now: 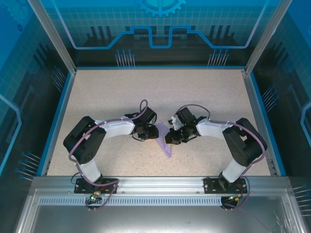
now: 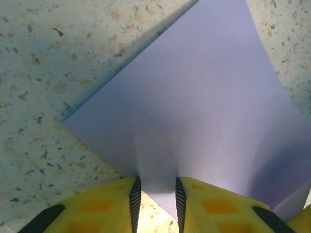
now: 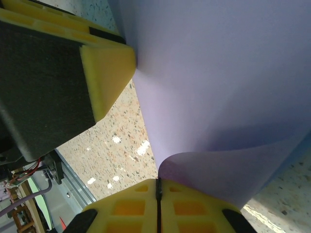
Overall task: Fold a paper plane with a square sheet of paper (pick it up from the middle)
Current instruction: Third fold the triangle at the center of the table.
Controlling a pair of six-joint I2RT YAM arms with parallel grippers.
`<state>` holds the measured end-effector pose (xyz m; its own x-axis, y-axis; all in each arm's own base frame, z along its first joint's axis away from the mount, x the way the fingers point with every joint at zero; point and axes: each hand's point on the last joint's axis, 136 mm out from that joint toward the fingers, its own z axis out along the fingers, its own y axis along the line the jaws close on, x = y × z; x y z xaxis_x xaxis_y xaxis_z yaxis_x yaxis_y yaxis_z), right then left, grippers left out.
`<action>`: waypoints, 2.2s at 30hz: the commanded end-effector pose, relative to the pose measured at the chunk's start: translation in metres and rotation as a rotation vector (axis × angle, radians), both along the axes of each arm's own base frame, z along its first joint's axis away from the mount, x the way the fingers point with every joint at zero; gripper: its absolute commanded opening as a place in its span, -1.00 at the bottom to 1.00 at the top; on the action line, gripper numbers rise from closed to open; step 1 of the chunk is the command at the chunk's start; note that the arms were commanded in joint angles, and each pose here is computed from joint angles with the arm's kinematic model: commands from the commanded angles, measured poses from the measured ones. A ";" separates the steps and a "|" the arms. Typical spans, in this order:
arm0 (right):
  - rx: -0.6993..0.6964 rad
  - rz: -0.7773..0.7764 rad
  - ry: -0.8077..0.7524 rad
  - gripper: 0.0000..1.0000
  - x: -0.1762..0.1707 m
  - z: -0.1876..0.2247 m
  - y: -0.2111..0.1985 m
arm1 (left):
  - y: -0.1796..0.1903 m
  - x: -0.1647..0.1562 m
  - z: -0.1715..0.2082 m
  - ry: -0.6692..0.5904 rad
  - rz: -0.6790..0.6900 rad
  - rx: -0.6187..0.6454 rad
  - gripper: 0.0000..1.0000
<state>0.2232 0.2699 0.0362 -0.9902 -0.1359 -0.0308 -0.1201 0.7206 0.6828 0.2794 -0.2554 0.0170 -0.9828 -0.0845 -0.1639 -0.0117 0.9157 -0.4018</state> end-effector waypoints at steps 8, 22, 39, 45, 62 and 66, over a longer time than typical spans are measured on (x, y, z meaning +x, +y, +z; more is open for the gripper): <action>0.002 0.009 -0.003 -0.84 0.005 -0.002 0.014 | 0.001 -0.006 -0.010 0.023 -0.020 -0.005 -0.42; -0.029 -0.001 0.009 -0.84 0.008 -0.014 0.016 | 0.003 -0.010 -0.015 0.042 -0.021 -0.004 -0.43; -0.060 -0.016 0.019 -0.80 0.011 -0.024 0.014 | 0.002 -0.012 -0.016 0.050 -0.024 -0.006 -0.42; -0.069 -0.018 0.018 -0.76 0.010 -0.025 0.012 | 0.001 -0.012 -0.018 0.058 -0.026 -0.008 -0.41; -0.076 -0.011 0.022 -0.16 0.008 -0.028 0.010 | 0.000 -0.010 -0.003 0.032 -0.026 -0.025 -0.38; -0.077 -0.010 0.022 -0.15 0.007 -0.028 0.010 | 0.002 -0.009 0.012 0.011 -0.017 -0.032 -0.36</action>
